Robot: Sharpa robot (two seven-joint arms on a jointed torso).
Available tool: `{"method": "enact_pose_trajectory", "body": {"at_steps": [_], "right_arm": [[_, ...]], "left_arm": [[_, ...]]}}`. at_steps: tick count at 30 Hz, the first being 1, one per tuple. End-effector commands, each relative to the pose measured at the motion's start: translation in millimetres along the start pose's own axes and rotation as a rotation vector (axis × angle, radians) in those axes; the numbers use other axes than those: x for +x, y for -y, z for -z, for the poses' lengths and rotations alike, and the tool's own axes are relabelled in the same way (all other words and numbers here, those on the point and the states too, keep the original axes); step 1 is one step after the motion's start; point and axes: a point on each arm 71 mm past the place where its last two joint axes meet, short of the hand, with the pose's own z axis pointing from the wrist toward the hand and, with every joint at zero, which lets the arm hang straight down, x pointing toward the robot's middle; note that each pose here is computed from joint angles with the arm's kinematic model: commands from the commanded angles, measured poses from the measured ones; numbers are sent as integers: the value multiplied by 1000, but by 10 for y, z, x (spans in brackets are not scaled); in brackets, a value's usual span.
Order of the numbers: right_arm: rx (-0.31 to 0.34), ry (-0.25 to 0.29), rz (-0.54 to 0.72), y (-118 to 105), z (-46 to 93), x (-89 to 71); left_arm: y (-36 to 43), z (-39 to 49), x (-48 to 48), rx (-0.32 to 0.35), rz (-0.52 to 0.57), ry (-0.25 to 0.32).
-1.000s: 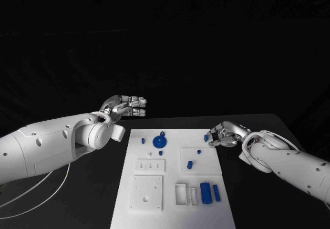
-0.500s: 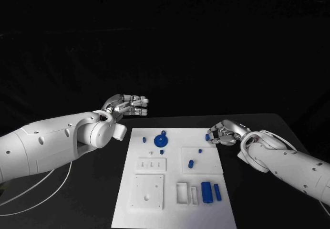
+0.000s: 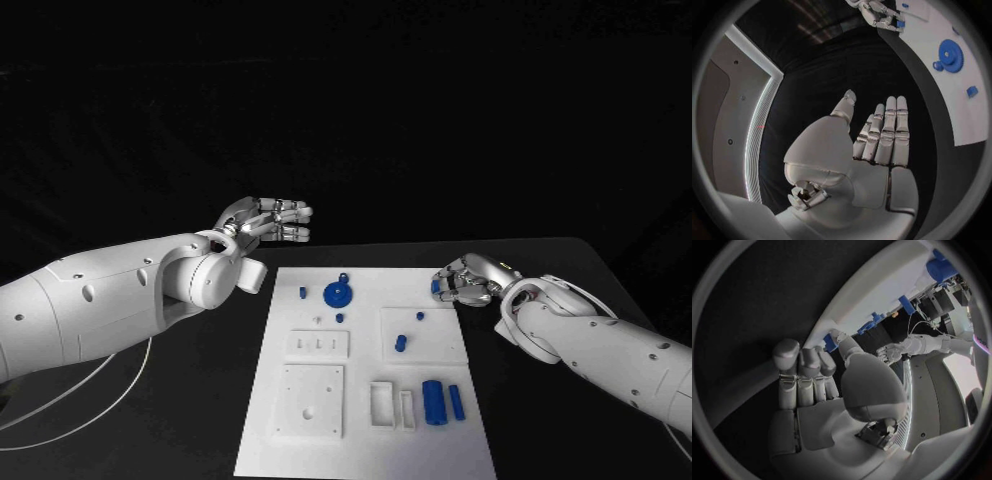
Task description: Assemble the parts on the task board
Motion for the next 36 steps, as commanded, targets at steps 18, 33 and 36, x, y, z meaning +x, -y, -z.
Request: {"method": "enact_pose_trajectory", "body": {"at_steps": [18,33,36], "right_arm": [[10,-21,-21,6,-5,61],[16,3,-53,-9,-23,66],[22,17,-59,-9,-22,59]], "left_arm": [[10,-4,6,4,-3,-5],[7,-8,10,0,-2,-8],[6,-10,15,-2,-1,-11]]}}
